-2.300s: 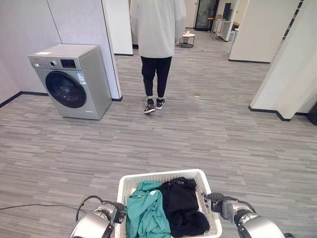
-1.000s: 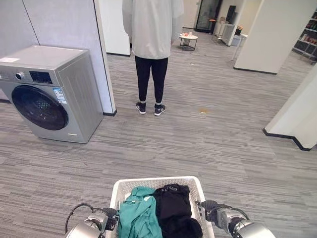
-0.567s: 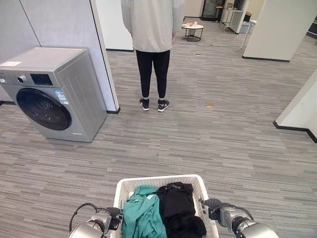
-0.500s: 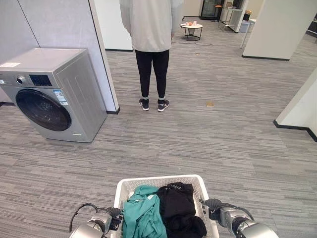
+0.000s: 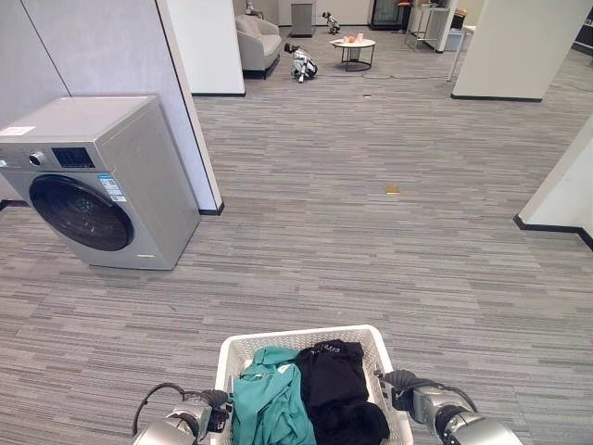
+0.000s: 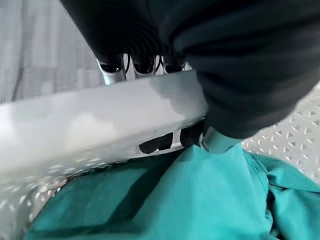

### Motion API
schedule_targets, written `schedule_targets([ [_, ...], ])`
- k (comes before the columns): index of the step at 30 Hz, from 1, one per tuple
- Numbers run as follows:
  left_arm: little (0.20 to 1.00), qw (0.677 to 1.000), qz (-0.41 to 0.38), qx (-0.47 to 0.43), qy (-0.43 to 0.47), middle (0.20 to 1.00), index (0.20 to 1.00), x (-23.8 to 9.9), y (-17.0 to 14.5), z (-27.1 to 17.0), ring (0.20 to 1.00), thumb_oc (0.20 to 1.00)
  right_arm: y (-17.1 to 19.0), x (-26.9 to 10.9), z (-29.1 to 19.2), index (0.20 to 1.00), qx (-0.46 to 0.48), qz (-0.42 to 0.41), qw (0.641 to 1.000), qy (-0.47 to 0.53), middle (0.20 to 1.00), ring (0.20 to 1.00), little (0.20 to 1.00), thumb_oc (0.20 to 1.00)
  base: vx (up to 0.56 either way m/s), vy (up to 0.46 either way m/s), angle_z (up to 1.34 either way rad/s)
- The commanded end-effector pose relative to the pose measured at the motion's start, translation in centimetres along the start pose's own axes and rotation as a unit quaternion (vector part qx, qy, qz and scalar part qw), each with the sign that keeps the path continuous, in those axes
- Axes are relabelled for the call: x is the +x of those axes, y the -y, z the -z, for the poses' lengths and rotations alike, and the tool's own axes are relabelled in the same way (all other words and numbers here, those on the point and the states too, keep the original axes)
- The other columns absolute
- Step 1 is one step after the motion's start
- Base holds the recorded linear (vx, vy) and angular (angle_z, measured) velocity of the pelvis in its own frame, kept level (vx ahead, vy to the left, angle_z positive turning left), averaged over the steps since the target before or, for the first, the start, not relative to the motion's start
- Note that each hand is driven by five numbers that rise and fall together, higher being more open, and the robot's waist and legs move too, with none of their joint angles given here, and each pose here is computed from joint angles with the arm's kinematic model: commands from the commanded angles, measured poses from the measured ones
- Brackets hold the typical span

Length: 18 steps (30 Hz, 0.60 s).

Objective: Grab the laundry basket,head to the washer,open it,put in the laundry and shut it.

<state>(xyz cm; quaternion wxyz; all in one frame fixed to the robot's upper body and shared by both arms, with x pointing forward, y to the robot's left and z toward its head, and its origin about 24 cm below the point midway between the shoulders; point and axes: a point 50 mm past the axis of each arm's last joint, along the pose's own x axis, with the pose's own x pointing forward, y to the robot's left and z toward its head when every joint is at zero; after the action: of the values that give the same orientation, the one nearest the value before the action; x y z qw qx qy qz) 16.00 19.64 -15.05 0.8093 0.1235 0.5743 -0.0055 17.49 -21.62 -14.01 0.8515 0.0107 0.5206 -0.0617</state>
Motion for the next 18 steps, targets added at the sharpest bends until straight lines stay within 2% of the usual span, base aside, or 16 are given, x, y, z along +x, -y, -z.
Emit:
schedule_targets([
  [1,0.2,0.993,0.068,-0.072,0.065,0.2,0.2,-0.3,2.8,-3.5,0.2,0.2,4.1,-1.0,4.5,0.2,0.075,0.073,0.992,-0.076,0.2,0.2,0.2,0.2,0.06,0.014,-0.09],
  [10,0.2,0.994,0.055,-0.078,0.05,0.2,0.2,-0.2,1.7,-2.4,0.2,0.2,4.4,-1.2,5.4,0.2,0.063,0.072,0.991,-0.09,0.2,0.2,0.2,0.2,0.03,0.0,0.1],
  [18,0.2,0.993,0.05,-0.092,0.053,0.2,0.2,-0.2,1.1,-2.7,0.2,0.2,3.5,-0.7,3.3,0.2,0.014,0.044,0.997,-0.068,0.2,0.2,0.2,0.2,0.02,-0.012,0.19],
])
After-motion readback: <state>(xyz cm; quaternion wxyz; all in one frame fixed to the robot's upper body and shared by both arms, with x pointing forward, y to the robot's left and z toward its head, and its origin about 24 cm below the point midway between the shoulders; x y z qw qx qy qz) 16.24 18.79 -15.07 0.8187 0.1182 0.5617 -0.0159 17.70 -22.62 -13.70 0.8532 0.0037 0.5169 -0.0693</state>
